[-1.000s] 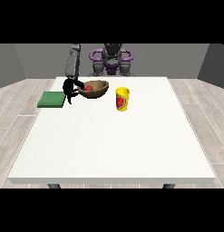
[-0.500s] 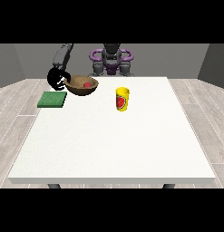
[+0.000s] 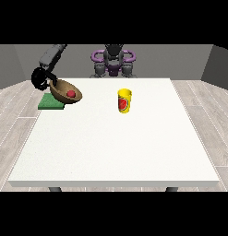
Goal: Pick the cup and pour the ball into the bowl, then pick the bowl and place it on the pad
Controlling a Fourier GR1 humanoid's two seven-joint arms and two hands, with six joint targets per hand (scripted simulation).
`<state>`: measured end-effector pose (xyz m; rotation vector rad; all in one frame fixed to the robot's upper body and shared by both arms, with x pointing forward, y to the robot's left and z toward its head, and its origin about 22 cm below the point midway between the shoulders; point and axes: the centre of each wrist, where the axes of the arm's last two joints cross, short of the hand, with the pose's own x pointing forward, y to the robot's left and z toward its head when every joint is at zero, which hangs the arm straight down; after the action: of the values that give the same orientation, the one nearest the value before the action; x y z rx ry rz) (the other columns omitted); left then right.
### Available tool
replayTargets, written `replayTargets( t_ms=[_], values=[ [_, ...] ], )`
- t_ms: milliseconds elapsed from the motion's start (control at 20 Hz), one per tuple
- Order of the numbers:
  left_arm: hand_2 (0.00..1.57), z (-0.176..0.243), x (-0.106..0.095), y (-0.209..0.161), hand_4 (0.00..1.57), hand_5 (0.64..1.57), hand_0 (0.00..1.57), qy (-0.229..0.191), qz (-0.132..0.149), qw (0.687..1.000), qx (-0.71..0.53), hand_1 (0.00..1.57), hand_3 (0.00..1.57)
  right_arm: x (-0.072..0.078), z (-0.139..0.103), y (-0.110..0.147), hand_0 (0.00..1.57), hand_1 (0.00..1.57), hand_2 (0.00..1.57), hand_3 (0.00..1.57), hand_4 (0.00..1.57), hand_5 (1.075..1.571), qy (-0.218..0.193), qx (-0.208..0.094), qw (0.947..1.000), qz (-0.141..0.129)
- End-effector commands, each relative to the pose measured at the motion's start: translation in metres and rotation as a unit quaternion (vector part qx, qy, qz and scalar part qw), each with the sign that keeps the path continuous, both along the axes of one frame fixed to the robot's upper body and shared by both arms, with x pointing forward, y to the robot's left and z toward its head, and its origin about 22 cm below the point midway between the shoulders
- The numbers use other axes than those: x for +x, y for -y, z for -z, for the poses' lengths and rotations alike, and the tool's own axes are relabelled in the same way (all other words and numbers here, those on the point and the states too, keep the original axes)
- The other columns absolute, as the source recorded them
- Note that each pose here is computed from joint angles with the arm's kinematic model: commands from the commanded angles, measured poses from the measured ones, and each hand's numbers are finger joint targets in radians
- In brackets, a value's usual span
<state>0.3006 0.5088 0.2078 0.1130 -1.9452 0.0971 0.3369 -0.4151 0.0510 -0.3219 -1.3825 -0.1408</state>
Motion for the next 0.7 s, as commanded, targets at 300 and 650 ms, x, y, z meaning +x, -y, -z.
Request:
replayTargets(
  t_ms=[300,650],
  values=[
    [0.0,-0.047,-0.005,0.009,0.67,1.559,0.0,0.098,-0.005,0.995,0.035,0.0,0.0,-0.01,-0.035,0.069,1.57,1.57,1.57,0.37,0.99,1.57,0.111,-0.006,0.9932,0.035],
    [0.0,-0.068,-0.019,0.016,0.7,1.56,0.0,0.152,0.002,0.988,0.026,0.0,0.0,-0.01,-0.055,0.093,1.57,1.57,1.57,0.0,0.99,1.571,0.157,-0.015,0.986,0.053]
  ],
)
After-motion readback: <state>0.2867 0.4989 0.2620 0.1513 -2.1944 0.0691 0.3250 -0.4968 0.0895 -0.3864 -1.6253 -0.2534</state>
